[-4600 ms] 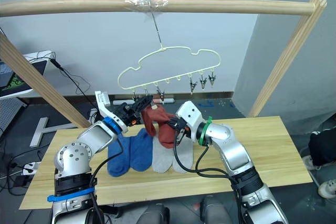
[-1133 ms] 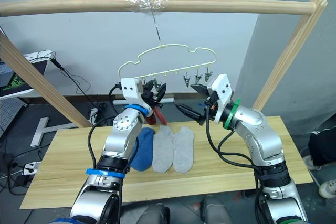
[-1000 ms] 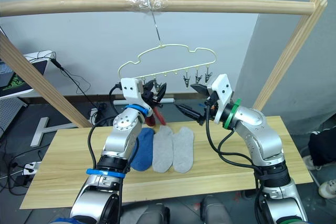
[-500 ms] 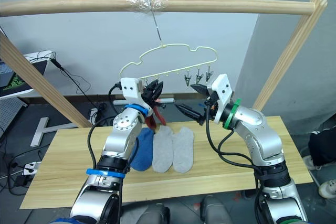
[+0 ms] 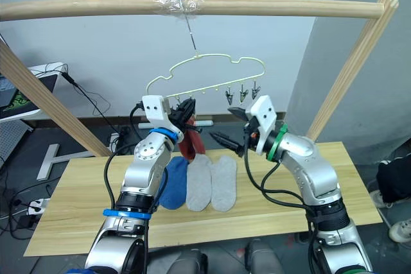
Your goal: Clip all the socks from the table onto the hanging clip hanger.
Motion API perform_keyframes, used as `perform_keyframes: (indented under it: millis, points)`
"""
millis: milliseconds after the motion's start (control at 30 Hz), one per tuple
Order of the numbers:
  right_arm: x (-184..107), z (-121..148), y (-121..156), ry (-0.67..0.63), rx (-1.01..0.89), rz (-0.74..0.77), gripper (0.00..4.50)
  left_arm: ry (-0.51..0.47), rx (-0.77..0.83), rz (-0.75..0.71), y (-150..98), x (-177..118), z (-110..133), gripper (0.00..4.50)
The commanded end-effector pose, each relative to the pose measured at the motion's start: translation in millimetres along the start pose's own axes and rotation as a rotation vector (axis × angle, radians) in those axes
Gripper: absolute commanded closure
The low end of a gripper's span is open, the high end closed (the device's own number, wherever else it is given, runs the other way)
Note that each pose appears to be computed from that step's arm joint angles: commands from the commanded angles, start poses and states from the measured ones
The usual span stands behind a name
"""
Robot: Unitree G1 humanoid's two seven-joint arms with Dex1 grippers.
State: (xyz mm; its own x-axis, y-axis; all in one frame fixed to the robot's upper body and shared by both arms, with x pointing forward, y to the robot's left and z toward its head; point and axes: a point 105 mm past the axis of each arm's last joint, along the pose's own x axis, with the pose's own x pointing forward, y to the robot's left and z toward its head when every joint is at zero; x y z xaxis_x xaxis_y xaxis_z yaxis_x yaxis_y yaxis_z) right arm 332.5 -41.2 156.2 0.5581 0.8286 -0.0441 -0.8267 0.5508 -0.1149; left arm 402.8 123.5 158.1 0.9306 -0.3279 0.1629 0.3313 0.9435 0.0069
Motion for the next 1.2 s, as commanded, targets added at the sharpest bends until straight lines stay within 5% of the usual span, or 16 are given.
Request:
perform_keyframes:
  millis: [33,367,967,1200]
  points:
    - [12,-32,-4,0.079,-0.036,-0.047,0.0,0.008,-0.061,-0.046,1,-9,5,4.49]
    - [32,-127,0,0.33,0.013,-0.038,0.0,0.06,-0.062,-0.053,9,-28,-1,4.49]
    - [26,-195,24,0.593,-0.079,0.06,0.0,0.074,-0.045,-0.04,9,-35,-2,4.49]
    - [7,-208,25,0.638,-0.11,0.127,2.29,0.078,-0.043,-0.047,9,-36,-2,4.5]
